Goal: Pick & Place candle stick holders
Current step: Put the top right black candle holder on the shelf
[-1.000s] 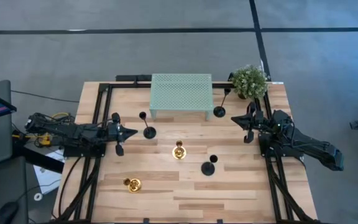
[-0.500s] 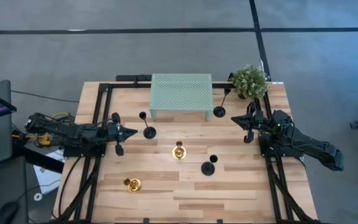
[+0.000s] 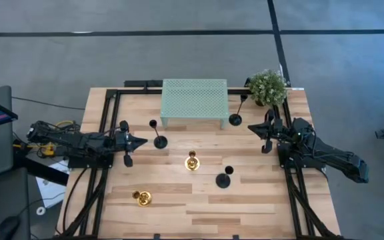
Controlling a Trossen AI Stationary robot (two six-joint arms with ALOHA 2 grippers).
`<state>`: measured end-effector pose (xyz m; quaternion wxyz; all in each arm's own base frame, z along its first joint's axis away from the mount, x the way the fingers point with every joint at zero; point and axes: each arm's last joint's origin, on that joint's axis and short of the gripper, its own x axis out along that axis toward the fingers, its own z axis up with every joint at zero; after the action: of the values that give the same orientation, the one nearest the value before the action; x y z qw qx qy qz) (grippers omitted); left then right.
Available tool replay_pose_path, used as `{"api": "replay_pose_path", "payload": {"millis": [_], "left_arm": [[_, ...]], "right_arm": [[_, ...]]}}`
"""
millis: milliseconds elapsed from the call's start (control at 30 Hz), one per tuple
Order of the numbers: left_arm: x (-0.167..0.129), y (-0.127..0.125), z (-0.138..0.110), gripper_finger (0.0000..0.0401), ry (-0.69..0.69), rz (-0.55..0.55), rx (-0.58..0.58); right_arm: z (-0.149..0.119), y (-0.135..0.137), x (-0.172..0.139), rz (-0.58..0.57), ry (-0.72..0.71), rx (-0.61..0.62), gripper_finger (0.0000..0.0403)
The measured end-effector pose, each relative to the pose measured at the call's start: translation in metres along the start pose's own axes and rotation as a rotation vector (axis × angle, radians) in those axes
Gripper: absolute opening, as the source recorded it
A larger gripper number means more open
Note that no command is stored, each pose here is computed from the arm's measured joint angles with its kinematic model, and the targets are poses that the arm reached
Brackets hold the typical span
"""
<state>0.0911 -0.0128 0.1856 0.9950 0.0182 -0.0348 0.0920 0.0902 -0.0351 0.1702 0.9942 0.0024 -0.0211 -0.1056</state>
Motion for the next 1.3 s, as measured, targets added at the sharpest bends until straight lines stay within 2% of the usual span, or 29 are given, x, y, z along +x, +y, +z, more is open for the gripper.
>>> {"api": "replay_pose_path", "payload": {"millis": [833, 1133, 1300], "left_arm": [[0.0, 0.0001, 0.0018, 0.0006, -0.018, 0.001, -0.009], [0.0, 0.0002, 0.0031, 0.0006, -0.03, 0.002, -0.011], [-0.0001, 0.0003, 0.0041, 0.0006, -0.039, 0.003, -0.015]], "right_arm": [[0.0, 0.0, 0.0, 0.0, 0.0, 0.0, 0.0], [0.0015, 0.0, 0.0, 0.0, -0.017, 0.038, 0.0], [0.0053, -0.0009, -0.0005, -0.038, -0.033, 0.052, 0.0]]}}
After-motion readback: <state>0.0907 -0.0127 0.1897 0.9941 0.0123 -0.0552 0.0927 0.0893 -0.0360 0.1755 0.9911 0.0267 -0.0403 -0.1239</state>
